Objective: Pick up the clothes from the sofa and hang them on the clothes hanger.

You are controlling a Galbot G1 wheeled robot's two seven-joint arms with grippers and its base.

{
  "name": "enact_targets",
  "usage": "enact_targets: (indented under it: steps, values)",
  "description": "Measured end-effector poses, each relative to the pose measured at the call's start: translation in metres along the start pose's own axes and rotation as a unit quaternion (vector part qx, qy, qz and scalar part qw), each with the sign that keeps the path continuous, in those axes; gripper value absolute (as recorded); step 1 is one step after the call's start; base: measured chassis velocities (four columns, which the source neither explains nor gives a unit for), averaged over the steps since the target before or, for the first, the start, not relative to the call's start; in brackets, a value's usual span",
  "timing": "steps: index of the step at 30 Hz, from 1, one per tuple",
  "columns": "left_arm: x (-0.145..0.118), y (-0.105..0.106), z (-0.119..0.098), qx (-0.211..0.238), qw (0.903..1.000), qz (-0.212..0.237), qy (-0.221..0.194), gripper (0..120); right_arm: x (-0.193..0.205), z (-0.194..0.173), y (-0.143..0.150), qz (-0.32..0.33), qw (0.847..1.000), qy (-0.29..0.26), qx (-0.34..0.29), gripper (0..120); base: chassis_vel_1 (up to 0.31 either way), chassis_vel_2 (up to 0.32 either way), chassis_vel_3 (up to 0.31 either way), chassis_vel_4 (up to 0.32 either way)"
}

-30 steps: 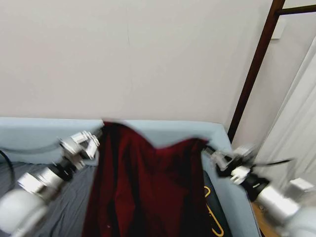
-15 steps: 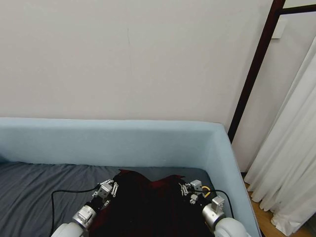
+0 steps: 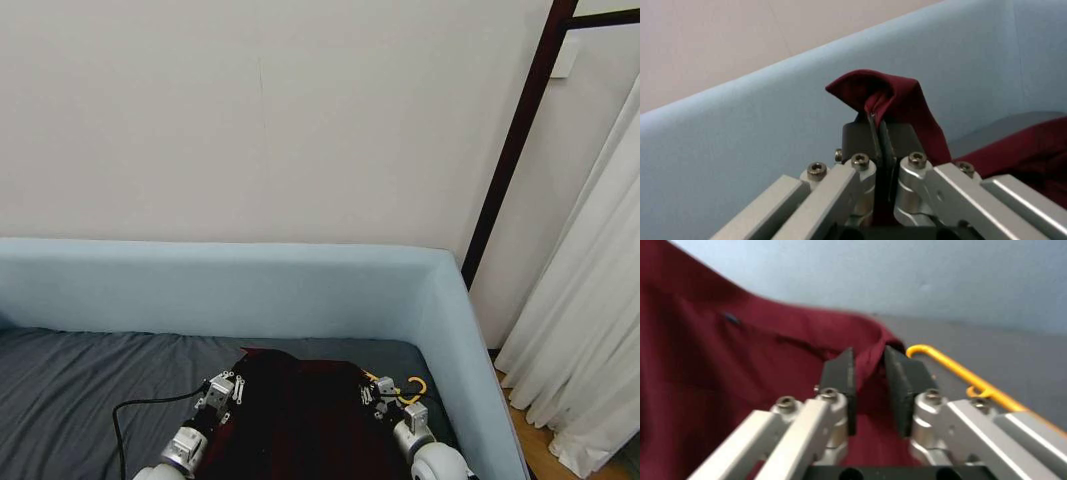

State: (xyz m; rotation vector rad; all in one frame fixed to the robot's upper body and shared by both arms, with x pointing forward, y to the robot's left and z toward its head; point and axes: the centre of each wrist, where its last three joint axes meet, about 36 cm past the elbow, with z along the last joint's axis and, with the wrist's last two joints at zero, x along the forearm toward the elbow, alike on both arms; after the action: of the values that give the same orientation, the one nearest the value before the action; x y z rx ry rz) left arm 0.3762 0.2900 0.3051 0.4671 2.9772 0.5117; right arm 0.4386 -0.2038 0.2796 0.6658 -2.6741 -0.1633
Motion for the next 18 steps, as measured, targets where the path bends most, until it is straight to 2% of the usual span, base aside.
enact_targets:
  steps: [1,5,6,10,14,15,18]
  values:
    - [0.000,0.000,0.000,0.000,1.0000,0.000,0.000,0,0.000,0.000,0.000,0.000,1.000,0.000,0.000,23,0.000,0.000,0.000,0.000]
    - [0.003,0.005,0.006,-0.017,0.9998,0.002,0.005,0,0.024,-0.023,-0.015,-0.004,0.998,0.060,-0.030,43,0.000,0.000,0.000,0.000]
    - [0.003,0.005,0.006,-0.017,0.9998,0.002,0.005,0,0.024,-0.023,-0.015,-0.004,0.998,0.060,-0.030,43,0.000,0.000,0.000,0.000]
    - [0.007,0.013,0.008,-0.029,0.9995,0.007,0.006,0,0.036,-0.027,-0.044,0.038,0.994,0.105,0.005,60,0.000,0.000,0.000,0.000]
    - [0.007,0.015,0.008,-0.032,0.9995,0.007,0.006,0,0.037,-0.024,-0.059,0.070,0.990,0.122,0.032,68,0.000,0.000,0.000,0.000]
    - [0.007,0.016,0.007,-0.033,0.9994,0.007,0.006,0,0.035,-0.022,-0.073,0.093,0.985,0.132,0.055,77,0.000,0.000,0.000,0.000]
    - [0.007,0.017,0.005,-0.033,0.9994,0.007,0.003,0,0.031,-0.019,-0.081,0.112,0.981,0.142,0.068,86,0.000,0.000,0.000,0.000]
